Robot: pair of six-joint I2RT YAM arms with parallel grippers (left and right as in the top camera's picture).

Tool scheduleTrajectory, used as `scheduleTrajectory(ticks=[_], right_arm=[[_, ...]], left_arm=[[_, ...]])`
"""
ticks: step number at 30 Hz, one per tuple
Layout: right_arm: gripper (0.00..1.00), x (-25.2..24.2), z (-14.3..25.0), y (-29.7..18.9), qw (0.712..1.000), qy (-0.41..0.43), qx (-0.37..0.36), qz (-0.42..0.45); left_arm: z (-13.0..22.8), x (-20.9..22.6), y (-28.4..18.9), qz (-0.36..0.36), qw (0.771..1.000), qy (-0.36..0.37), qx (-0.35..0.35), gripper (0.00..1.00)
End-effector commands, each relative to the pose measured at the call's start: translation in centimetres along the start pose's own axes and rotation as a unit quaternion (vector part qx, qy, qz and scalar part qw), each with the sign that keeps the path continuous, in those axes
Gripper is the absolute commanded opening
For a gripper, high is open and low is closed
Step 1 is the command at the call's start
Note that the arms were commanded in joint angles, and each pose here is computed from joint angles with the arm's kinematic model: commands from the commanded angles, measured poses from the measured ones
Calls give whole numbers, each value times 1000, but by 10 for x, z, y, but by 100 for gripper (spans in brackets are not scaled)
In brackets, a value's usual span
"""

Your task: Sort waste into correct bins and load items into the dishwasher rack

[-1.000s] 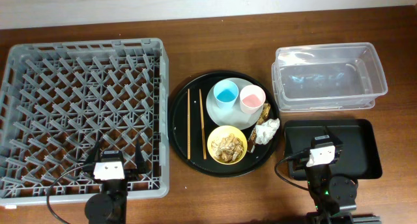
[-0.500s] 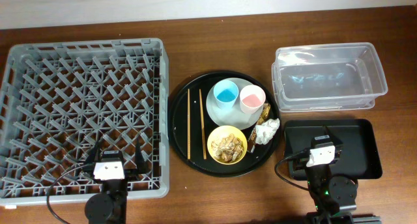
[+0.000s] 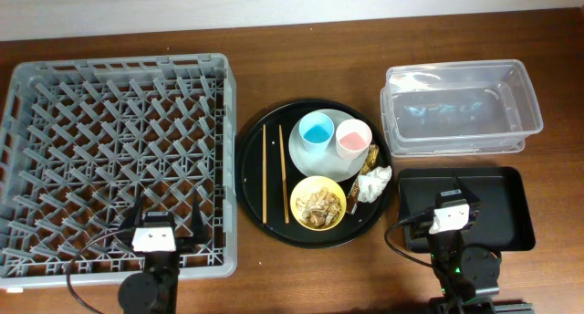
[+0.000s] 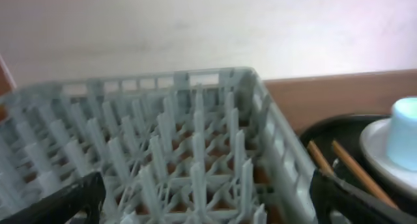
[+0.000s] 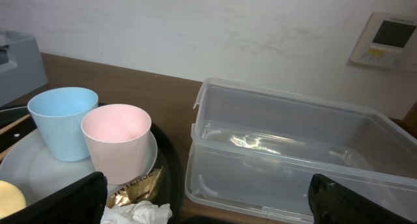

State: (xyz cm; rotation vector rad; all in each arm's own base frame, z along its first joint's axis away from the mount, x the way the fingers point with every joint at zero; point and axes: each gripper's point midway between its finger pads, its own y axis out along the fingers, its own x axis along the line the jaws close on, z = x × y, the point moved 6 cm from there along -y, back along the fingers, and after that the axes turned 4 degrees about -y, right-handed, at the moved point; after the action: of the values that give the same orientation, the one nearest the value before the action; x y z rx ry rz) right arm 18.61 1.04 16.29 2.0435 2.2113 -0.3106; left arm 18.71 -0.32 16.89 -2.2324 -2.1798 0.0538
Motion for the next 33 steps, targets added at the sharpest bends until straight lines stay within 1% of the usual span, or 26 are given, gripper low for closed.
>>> scheduleTrajectory(ticks=[1,2,4,5,7,9,11,12,13,14,17,19,21,23,25,29,31,32,33], right_arm=[[99,1,2,0,1000,2,2,1],[99,1,2,0,1000,2,2,1],[99,1,2,0,1000,2,2,1],[99,1,2,0,1000,2,2,1],[99,1,2,0,1000,2,2,1],[99,1,2,0,1000,2,2,1],[99,1,2,0,1000,2,2,1],[99,1,2,0,1000,2,2,1],[99,1,2,0,1000,2,2,1],[99,1,2,0,1000,2,2,1],[99,1,2,0,1000,2,2,1],[99,1,2,0,1000,2,2,1],[99,1,2,0,1000,2,2,1],[99,1,2,0,1000,2,2,1],[99,1,2,0,1000,2,2,1],[99,1,2,0,1000,2,2,1],[99,1,2,0,1000,2,2,1],[99,1,2,0,1000,2,2,1],[99,1,2,0,1000,2,2,1]], left_arm=[[-25,-20,-5,86,994,10,-60,99],[-37,-26,-9,114,991,2,-71,99],[-51,-30,-15,135,988,-48,-60,99],[-60,-33,-19,147,986,-54,-55,99],[-92,-36,-33,159,985,-49,-52,99],[-129,-39,-45,168,984,-21,-61,99],[-164,-44,-52,189,980,1,-68,99],[-181,-47,-52,203,977,1,-61,99],[-201,-53,-50,230,972,-3,-39,99],[-212,-57,-46,248,968,-1,-19,99],[-239,-70,-23,314,946,-27,78,99],[-246,-74,-6,336,929,-55,146,99],[-250,-75,24,333,914,-82,216,99],[-253,-75,50,332,909,-90,234,99],[-248,-78,69,349,893,-116,257,99],[-227,-94,87,424,821,-204,323,99],[-208,-94,96,412,802,-228,368,99],[-194,-92,100,392,794,-238,399,96],[-186,-92,102,378,790,-240,419,84]])
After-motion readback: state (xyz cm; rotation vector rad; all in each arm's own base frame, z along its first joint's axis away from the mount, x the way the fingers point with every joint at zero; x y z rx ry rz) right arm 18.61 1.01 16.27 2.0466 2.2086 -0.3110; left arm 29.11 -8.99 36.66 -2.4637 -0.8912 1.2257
